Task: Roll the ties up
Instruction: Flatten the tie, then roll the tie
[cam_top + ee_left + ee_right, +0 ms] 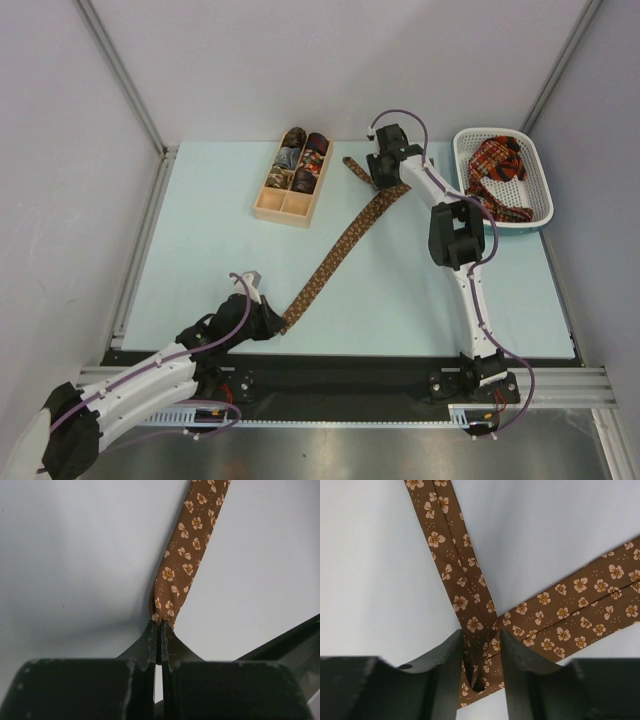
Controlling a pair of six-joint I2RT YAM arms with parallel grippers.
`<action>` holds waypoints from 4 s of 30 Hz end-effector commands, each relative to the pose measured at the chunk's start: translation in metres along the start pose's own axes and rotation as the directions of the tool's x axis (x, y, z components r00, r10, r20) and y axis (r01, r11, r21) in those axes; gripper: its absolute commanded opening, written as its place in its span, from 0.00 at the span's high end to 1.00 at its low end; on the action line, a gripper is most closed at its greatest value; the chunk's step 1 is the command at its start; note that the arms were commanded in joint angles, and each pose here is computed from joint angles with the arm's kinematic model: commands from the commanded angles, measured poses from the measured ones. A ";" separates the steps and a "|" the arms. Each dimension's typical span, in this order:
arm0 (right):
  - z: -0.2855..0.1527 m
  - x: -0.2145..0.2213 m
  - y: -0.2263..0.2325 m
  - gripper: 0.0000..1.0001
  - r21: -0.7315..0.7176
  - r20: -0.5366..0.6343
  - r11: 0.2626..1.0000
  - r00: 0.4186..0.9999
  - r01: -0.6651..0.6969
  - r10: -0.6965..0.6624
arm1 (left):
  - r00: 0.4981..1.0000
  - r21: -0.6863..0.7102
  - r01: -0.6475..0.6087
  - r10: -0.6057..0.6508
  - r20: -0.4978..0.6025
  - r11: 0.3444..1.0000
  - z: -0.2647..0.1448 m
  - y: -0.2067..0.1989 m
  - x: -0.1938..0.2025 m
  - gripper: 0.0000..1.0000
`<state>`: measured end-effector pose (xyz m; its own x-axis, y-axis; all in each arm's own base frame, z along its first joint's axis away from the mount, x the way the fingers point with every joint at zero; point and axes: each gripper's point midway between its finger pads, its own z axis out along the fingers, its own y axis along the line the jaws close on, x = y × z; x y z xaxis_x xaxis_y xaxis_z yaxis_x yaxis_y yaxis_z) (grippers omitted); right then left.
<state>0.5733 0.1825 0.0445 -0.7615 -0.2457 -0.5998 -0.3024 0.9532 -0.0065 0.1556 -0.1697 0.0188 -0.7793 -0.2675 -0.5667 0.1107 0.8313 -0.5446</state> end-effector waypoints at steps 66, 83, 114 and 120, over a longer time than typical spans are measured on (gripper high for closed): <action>-0.052 -0.070 -0.107 0.49 -0.114 0.263 0.887 0.848 -0.447 0.461 | 0.998 -0.097 -0.009 0.014 0.059 0.995 -0.012 0.005 -0.025 0.81; -0.167 0.064 0.111 0.43 -0.169 0.218 0.983 0.970 -0.069 0.105 | 0.992 -0.098 0.097 -0.088 0.086 0.990 -0.017 0.013 -0.049 0.23; -0.216 0.225 0.417 0.44 -0.388 0.265 0.840 0.919 0.379 -0.292 | 0.840 0.032 0.441 -0.425 0.338 0.897 -0.086 0.026 -0.230 0.22; -0.206 0.228 0.426 0.43 -0.292 0.255 0.871 0.910 0.395 -0.327 | 0.854 0.041 0.410 -0.399 0.333 0.911 -0.086 0.023 -0.231 0.23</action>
<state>0.1459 0.4950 0.0638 -0.4506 -0.4976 -0.7412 -0.7699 0.6369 0.0404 0.2763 -0.0460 0.1628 -0.5151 -0.7573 -0.4014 -0.2968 0.5970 -0.7453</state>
